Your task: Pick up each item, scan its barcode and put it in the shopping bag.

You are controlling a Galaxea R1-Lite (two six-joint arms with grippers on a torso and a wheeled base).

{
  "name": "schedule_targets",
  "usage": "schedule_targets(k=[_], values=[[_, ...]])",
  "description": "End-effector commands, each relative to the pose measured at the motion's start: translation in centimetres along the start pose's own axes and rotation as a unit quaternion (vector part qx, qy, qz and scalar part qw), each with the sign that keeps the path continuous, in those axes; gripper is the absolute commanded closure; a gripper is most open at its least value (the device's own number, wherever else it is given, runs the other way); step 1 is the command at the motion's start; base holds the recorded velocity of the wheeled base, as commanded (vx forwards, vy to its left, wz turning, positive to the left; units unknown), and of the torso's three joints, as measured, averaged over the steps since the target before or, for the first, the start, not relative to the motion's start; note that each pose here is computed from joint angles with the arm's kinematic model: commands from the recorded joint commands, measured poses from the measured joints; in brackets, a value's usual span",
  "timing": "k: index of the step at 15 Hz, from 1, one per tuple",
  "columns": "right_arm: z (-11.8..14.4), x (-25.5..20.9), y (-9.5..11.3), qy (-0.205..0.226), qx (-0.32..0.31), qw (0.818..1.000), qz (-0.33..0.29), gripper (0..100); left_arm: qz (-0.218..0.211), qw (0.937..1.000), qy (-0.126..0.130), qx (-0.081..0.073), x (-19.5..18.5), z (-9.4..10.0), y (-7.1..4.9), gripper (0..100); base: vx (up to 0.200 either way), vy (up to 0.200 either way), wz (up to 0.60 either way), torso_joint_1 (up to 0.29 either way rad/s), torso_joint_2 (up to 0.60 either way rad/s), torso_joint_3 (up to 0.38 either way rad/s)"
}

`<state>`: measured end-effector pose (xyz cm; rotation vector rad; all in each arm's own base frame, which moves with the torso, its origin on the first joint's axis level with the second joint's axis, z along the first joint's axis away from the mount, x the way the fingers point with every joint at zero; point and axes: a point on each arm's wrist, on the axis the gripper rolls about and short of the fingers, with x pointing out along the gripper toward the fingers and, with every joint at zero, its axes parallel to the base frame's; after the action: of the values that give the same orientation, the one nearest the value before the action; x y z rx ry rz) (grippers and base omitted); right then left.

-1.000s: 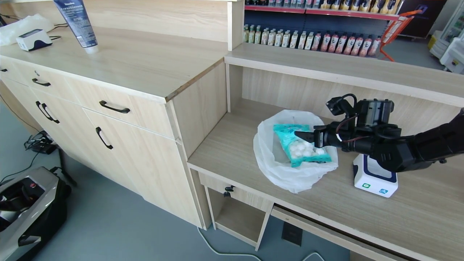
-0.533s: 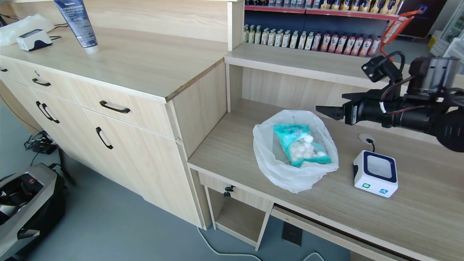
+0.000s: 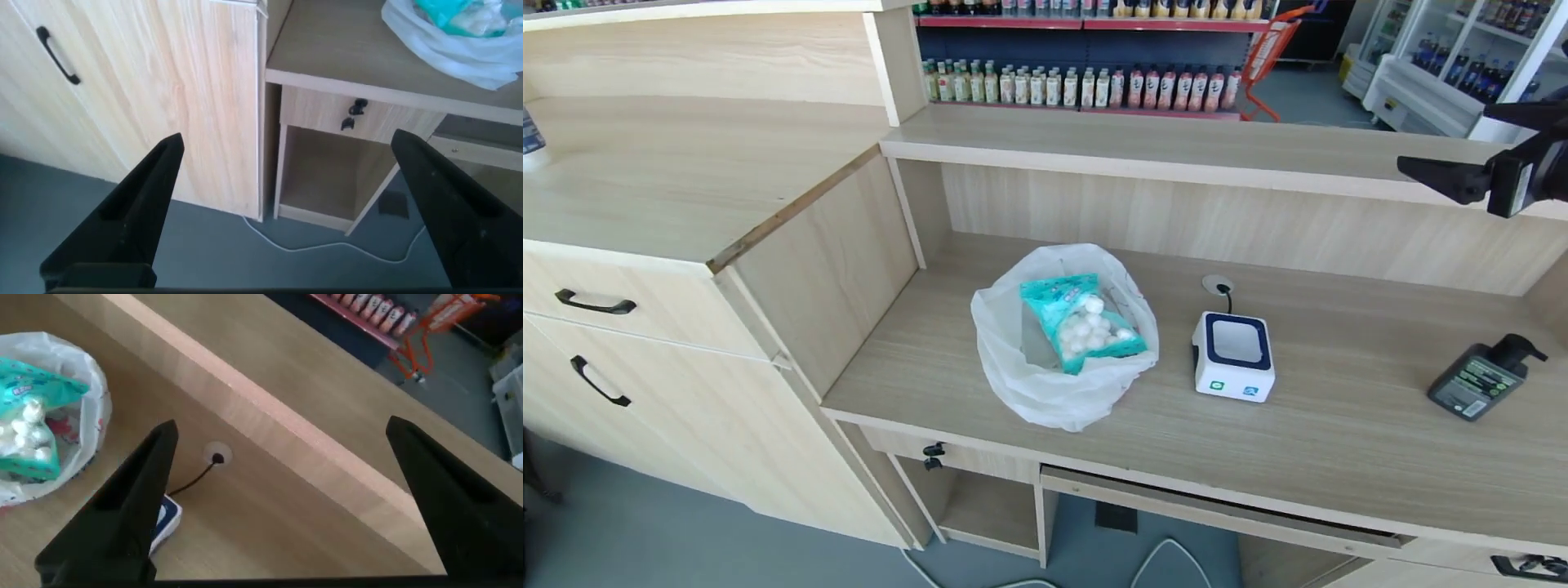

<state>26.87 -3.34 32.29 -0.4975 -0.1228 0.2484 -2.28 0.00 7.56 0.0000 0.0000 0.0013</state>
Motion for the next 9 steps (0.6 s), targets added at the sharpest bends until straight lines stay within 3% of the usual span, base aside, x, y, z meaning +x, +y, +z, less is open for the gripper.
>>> schedule_targets(k=[1, 2, 5, 9], values=[[-0.2, -1.0, -0.2, 0.009, 0.001, 1.000, -0.013, 0, 0.000, 1.0000, 0.000, 0.000, 0.0, 0.0, 0.0, 0, 0.000, 0.000, -0.60, 0.007, 0.00, -0.002], [-0.7, -1.1, -0.3, 0.017, 0.003, 1.000, -0.015, 0, 0.000, 1.0000, -0.001, 0.000, 0.0, 0.0, 0.0, 0, 0.000, 0.000, -0.60, 0.002, 0.00, -0.002], [-3.5, -1.5, -0.4, 0.071, 0.025, 0.997, -0.034, 0, 0.000, 1.0000, -0.001, 0.000, 0.0, 0.0, 0.0, 0, 0.000, 0.000, 0.00, 0.000, 0.00, 0.000], [-9.3, -2.9, -0.4, 0.162, 0.063, 0.984, -0.048, 0, 0.000, 1.0000, -0.001, 0.000, 0.0, 0.0, 0.0, 0, 0.000, 0.000, 0.00, 0.000, 0.00, 0.000]])
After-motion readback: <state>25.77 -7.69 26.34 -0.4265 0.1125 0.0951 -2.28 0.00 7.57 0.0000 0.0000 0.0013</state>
